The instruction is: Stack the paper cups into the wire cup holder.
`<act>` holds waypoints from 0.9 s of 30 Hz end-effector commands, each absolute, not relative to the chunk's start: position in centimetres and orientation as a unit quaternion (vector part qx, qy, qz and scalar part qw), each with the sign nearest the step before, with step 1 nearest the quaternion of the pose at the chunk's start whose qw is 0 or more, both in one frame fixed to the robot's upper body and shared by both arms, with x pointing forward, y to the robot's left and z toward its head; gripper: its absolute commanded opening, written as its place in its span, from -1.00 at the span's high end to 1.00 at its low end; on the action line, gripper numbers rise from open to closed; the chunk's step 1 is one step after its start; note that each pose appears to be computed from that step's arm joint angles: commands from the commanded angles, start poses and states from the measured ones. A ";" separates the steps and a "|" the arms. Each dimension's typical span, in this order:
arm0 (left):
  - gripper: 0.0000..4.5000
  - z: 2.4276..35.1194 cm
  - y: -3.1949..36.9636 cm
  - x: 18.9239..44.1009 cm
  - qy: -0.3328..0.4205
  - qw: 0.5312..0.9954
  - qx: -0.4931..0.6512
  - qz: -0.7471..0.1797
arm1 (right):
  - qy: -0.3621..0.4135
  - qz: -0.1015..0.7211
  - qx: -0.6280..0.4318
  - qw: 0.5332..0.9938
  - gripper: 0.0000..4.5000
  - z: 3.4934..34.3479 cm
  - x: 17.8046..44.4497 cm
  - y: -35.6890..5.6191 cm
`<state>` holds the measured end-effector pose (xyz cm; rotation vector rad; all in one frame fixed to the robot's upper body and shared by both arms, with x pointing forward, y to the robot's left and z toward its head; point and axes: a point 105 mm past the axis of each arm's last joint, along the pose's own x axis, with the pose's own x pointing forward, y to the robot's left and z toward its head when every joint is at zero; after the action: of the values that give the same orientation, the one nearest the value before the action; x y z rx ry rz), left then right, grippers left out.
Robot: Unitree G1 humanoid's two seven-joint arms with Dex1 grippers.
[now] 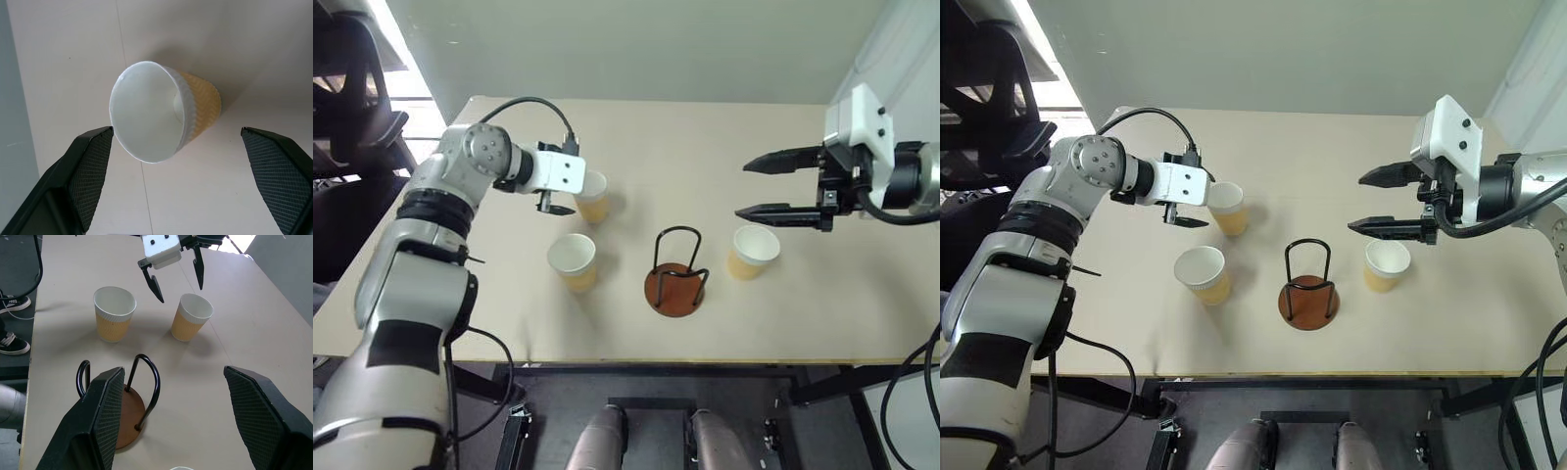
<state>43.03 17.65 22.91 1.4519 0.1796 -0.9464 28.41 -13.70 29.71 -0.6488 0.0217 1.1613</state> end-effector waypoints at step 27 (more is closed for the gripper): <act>-1.00 20.6 15.4 45.3 0.078 0.659 0.653 -0.364 | -0.017 0.524 -0.306 0.795 -0.44 30.7 28.0 -13.8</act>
<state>45.10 15.61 19.19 1.4704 0.2127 -0.8524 28.50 -13.84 29.53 -0.6325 0.0226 1.1407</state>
